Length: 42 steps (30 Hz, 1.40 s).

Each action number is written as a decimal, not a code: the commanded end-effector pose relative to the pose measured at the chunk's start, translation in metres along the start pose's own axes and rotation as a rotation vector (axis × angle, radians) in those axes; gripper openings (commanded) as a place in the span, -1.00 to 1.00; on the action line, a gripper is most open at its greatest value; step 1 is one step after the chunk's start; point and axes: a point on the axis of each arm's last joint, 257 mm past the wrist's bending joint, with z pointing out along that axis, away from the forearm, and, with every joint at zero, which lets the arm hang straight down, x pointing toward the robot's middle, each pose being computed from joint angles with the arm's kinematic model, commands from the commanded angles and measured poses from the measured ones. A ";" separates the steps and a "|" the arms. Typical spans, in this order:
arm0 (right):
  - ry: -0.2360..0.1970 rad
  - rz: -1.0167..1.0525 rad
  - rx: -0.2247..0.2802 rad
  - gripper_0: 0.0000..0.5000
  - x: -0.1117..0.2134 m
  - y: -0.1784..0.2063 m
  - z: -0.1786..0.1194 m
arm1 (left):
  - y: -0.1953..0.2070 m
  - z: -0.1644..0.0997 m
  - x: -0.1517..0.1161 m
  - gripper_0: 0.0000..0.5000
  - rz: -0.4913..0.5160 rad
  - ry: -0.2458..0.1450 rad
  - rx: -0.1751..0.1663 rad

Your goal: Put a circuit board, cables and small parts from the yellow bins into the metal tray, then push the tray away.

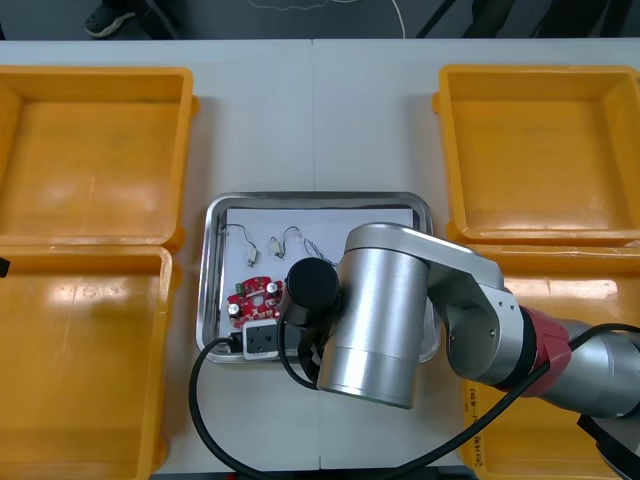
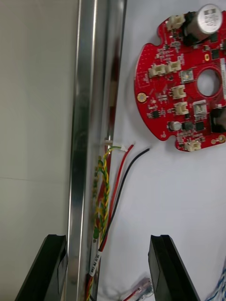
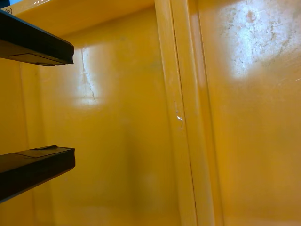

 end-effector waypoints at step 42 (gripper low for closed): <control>0.029 -0.045 -0.033 1.00 -0.033 0.021 0.033 | 0.019 -0.015 0.003 1.00 -0.110 -0.010 -0.064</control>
